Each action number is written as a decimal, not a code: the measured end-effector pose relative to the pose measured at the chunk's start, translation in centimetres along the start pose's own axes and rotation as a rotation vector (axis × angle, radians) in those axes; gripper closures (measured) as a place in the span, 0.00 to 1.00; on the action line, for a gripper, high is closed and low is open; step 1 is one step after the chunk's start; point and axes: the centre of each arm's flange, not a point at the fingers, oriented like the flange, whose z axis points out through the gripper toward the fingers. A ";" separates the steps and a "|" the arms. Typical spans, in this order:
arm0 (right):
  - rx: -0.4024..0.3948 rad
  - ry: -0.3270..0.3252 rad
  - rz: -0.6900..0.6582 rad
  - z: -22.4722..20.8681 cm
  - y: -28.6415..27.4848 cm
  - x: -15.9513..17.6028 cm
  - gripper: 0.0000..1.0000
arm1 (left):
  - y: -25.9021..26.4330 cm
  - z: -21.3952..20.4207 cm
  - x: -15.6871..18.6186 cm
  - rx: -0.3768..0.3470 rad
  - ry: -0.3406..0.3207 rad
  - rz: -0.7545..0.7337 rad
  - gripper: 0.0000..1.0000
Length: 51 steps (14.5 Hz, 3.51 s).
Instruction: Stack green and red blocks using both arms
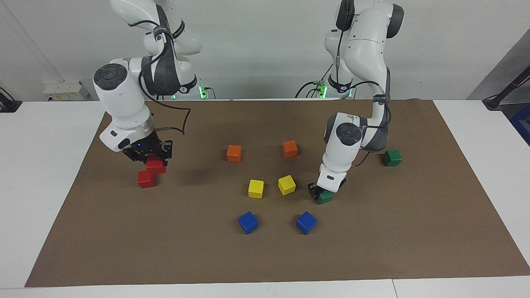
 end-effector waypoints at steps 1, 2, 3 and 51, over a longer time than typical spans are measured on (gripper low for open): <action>-0.002 0.010 -0.012 0.6 1.2 -0.8 0.46 | 0.0 0.0 -0.1 0.001 -0.002 0.001 0.45; -0.005 0.022 -0.020 1.2 2.4 -1.3 0.46 | 0.1 -0.1 -0.1 0.003 -0.005 0.001 0.45; -0.006 0.027 -0.024 1.7 3.2 -1.7 0.46 | 0.1 -0.5 0.1 0.006 -0.009 0.000 0.45; 0.055 0.036 -0.057 9.7 6.6 -2.4 0.46 | -33.8 -7.2 -4.6 0.004 0.019 0.224 0.45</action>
